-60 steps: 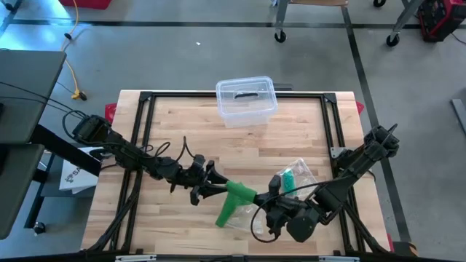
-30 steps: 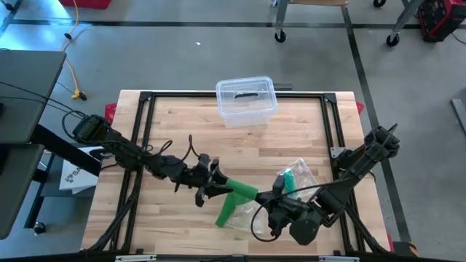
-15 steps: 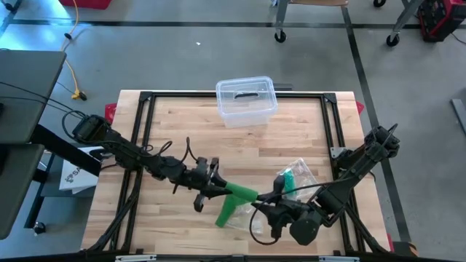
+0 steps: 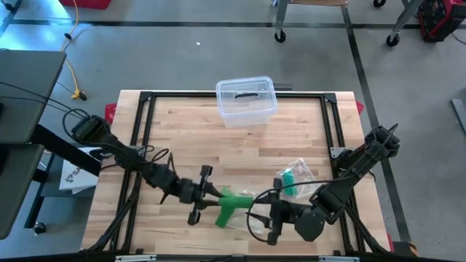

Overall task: Roll bandage
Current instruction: Roll the green bandage

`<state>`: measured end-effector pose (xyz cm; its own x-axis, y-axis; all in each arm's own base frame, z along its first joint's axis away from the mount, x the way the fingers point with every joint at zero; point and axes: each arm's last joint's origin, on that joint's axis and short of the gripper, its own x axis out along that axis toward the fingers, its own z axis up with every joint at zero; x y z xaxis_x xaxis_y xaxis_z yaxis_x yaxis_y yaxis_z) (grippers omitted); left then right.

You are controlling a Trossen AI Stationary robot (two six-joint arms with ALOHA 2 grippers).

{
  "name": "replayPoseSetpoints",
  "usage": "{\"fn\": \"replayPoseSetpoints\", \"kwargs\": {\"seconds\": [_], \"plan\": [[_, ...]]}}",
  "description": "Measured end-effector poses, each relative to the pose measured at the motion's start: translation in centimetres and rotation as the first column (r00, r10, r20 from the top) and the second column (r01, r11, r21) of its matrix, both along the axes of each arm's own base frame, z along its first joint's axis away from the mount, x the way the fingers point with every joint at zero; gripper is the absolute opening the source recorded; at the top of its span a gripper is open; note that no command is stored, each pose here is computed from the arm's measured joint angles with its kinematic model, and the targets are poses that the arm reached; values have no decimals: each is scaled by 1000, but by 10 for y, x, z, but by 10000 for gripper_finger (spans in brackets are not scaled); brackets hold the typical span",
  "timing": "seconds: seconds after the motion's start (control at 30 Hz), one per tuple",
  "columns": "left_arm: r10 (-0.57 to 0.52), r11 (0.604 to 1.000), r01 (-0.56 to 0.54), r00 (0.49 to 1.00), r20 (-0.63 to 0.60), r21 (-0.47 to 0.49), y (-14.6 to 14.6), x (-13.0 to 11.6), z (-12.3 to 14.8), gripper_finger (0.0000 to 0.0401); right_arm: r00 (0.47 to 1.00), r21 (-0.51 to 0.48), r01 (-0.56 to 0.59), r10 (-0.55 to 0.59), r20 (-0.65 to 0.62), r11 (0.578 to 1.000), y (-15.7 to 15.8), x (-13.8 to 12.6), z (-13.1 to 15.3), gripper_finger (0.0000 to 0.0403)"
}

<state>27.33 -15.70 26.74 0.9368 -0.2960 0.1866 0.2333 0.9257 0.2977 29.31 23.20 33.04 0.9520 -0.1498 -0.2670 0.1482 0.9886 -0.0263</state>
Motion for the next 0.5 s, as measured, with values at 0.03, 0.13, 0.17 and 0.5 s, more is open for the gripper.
{"fn": "replayPoseSetpoints", "kwargs": {"seconds": [0.03,0.13,0.17,0.5], "plan": [[5,1000,-6,1000,13,30,-3,-1,1,56,1000,0,-2,2,13,1000,0,1,2,127],[27,997,-30,999,34,67,-8,-3,4,63,999,-29,-3,4,39,1000,1,2,5,84],[35,997,-38,999,36,66,-9,-4,5,67,999,-47,-7,9,42,999,1,2,6,65],[-109,898,51,988,-108,-437,4,-7,26,158,1000,-359,-24,25,-1,933,-1,2,7,8]]}}
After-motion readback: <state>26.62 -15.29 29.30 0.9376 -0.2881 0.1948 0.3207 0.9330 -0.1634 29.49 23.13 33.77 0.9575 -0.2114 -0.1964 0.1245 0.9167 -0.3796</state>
